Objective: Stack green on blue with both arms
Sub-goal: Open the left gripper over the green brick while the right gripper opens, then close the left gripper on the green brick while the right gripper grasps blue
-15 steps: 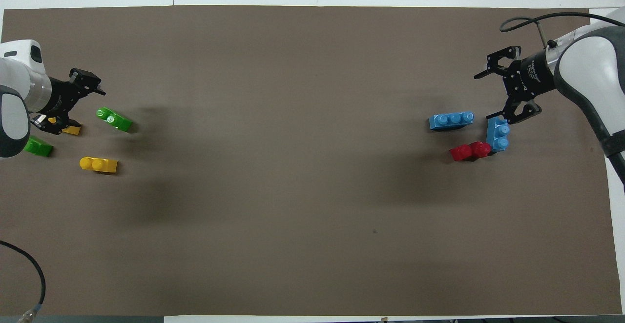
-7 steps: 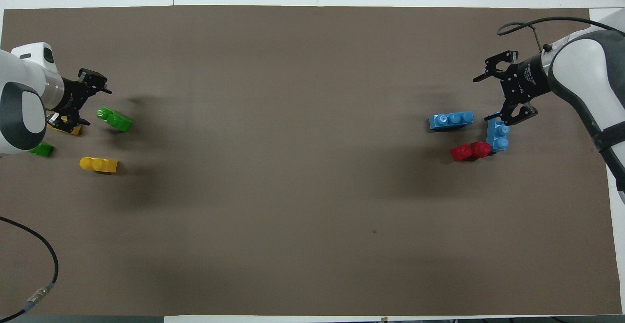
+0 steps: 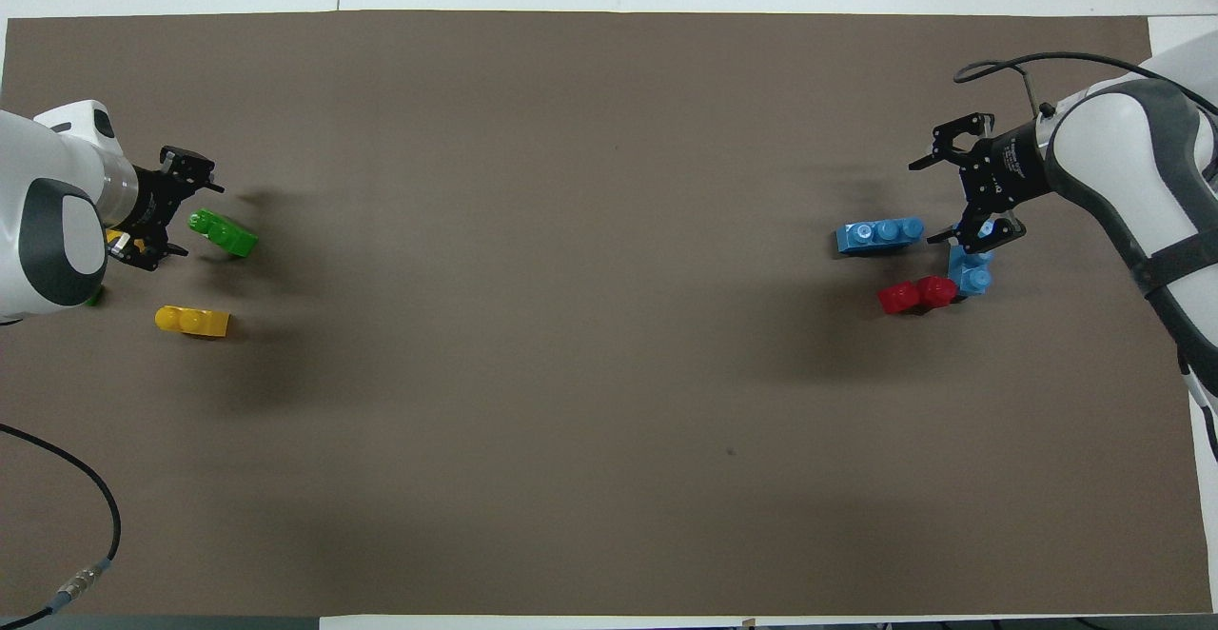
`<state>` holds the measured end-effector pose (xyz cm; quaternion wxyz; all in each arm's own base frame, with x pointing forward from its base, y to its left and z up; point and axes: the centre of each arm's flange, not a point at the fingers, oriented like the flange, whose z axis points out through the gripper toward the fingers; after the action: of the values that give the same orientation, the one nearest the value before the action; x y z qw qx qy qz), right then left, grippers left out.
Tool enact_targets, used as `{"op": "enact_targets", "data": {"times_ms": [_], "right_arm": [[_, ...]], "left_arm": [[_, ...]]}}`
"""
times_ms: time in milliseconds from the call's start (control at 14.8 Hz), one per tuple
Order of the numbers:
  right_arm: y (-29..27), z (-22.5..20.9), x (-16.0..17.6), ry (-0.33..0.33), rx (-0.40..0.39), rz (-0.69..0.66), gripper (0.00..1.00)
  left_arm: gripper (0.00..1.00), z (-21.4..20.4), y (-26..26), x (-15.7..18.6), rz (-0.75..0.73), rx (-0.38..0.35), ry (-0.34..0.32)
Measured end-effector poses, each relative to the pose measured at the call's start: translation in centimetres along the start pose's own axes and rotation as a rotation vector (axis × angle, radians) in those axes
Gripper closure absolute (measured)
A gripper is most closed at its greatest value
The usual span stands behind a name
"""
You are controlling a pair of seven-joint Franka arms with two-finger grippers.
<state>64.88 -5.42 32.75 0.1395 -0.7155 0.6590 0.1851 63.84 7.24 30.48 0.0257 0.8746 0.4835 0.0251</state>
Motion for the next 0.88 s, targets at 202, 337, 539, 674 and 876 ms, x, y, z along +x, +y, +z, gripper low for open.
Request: {"op": "enact_targets", "data": {"times_ms": [202, 337, 539, 674, 876], "right_arm": [[0.6, 1.1, 1.0, 0.008, 0.006, 0.020, 0.00], [0.9, 1.6, 1.2, 0.013, 0.010, 0.027, 0.00], [1.4, 2.2, 1.5, 0.022, 0.018, 0.035, 0.00], [1.7, 2.7, 1.6, 0.027, 0.021, 0.040, 0.00], [1.9, 3.2, 1.6, 0.031, 0.025, 0.040, 0.00]], "left_arm": [[0.00, 0.5, -0.2, -0.2, -0.011, -0.004, 0.003], [0.00, 0.4, -0.2, -0.2, -0.014, -0.006, 0.004], [0.09, 0.4, -0.2, -0.2, -0.015, -0.006, 0.005], [0.15, 0.4, -0.2, -0.2, -0.016, -0.007, 0.005], [0.52, 0.4, -0.2, -0.2, -0.016, -0.007, 0.005]]}}
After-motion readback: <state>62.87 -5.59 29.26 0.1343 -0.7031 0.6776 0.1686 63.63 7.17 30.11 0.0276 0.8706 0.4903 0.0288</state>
